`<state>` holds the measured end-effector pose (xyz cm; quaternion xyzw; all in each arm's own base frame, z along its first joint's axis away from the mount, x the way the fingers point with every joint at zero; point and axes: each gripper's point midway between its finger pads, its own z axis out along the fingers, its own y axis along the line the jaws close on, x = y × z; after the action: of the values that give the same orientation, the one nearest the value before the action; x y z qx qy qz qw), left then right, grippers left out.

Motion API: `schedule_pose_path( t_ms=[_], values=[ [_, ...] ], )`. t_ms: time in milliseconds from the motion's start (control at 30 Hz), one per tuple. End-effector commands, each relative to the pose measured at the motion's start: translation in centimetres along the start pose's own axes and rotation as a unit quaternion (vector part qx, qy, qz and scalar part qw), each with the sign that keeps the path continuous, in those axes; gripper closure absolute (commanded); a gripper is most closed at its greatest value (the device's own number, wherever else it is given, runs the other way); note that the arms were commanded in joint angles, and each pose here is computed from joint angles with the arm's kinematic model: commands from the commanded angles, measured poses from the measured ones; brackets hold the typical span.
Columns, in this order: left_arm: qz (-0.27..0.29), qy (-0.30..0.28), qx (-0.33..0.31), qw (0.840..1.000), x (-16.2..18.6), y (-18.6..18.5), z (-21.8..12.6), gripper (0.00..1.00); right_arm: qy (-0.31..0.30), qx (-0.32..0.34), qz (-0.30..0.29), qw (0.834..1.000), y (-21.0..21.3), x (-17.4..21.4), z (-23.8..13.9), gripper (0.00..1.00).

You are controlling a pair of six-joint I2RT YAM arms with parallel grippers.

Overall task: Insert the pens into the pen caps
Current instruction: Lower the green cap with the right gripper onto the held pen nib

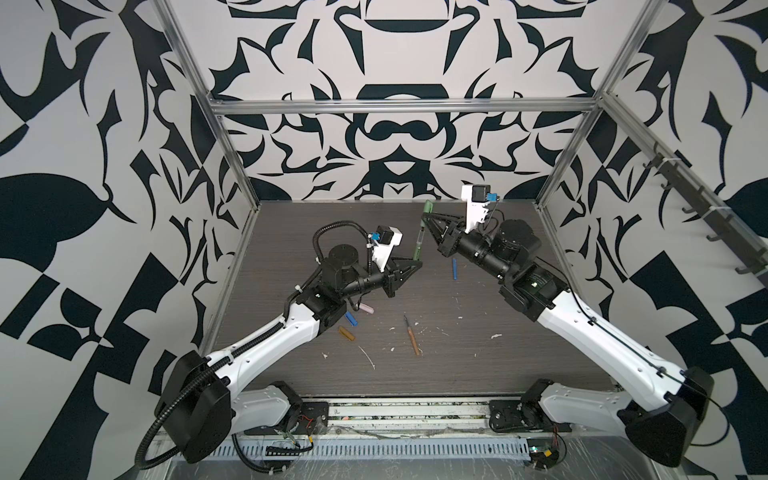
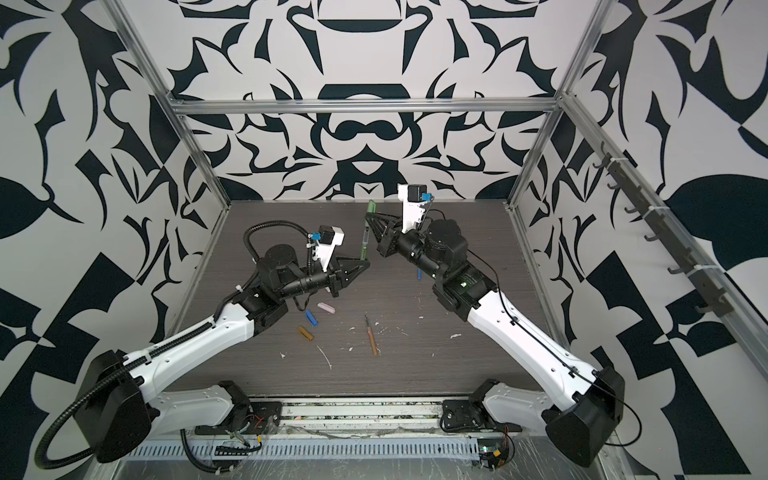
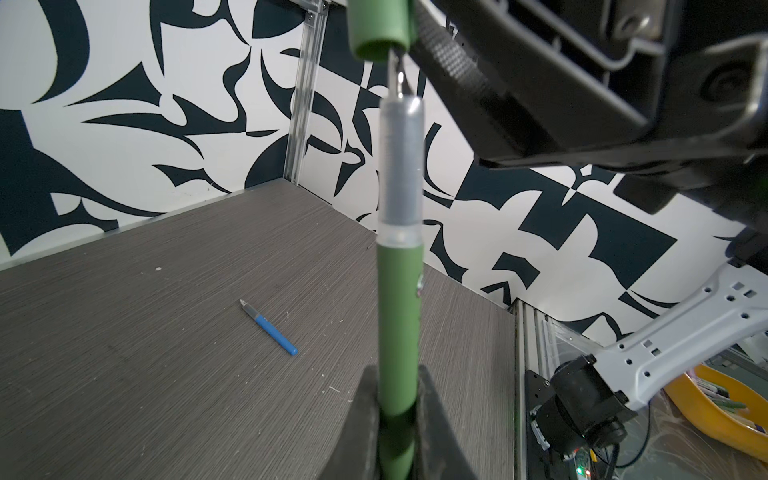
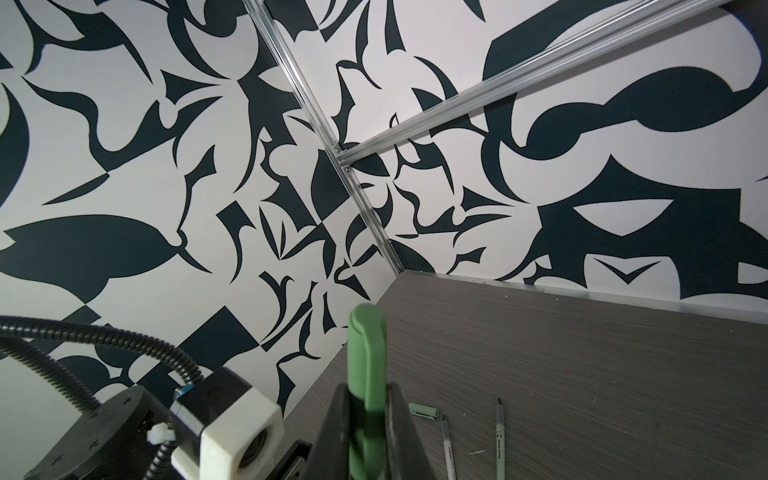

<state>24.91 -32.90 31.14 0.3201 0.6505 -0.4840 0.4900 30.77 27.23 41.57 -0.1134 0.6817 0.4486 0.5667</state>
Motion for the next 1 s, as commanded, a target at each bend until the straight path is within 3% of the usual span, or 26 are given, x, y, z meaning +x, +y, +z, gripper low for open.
schedule_pose_path(
  t_ms=[0, 967],
  values=[
    [0.008, -0.02, 0.015, 1.0, -1.5, -0.9, -0.1, 1.0, -0.008, -0.016, -0.011, 1.0, 0.9, -0.4, -0.3, 0.97],
    [-0.027, -0.052, 0.017, 0.998, -2.7, -0.7, -0.8, 1.0, 0.054, -0.039, -0.029, 0.997, 0.4, 4.9, -1.6, 0.94]
  ],
)
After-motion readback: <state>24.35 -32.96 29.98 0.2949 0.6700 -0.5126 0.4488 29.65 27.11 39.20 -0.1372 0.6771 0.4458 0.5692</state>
